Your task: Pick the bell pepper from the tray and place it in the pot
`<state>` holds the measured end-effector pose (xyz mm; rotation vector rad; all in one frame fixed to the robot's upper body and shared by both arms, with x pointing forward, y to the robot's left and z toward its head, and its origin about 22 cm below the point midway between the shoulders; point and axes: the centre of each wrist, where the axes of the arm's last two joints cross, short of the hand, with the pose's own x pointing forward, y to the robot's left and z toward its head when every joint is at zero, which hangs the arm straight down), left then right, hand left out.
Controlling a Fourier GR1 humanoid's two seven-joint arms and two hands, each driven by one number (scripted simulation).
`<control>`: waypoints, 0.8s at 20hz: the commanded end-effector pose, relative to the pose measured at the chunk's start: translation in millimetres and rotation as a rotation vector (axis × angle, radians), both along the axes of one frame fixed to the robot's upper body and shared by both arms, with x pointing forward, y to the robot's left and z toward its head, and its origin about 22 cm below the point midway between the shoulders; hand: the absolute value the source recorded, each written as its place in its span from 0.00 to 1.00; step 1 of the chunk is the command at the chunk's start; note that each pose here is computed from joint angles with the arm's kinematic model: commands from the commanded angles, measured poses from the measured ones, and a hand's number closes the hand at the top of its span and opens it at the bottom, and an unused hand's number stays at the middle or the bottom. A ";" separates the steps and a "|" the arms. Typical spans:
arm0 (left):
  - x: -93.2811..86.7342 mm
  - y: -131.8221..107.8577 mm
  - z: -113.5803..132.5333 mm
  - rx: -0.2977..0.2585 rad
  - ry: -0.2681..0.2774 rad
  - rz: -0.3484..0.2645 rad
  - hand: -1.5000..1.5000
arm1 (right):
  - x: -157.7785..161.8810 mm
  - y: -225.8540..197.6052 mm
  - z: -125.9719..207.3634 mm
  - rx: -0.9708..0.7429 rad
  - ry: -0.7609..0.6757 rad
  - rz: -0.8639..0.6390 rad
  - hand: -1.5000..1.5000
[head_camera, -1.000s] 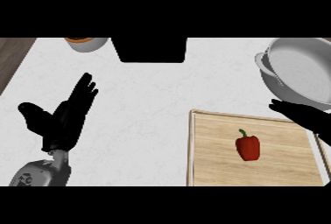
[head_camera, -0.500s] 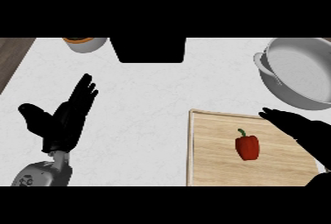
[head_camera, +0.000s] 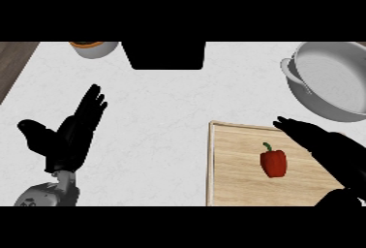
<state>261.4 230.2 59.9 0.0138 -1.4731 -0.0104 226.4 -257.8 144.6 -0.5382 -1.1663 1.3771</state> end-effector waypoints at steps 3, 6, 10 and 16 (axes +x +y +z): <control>-7.6 -13.0 -5.6 -0.008 0.008 0.012 0.50 | -15.8 22.8 -17.0 -0.022 0.017 -0.059 0.00; 7.2 -3.7 6.4 -0.016 -0.009 0.012 0.50 | 10.1 25.2 -33.3 -0.083 0.032 -0.087 0.00; 12.6 -15.4 10.0 -0.004 0.001 -0.011 0.50 | 17.6 14.9 -49.6 -0.126 0.042 -0.087 0.00; 15.8 -8.2 9.7 0.001 0.004 -0.010 0.50 | 11.2 38.3 -73.1 -0.139 0.038 -0.052 0.00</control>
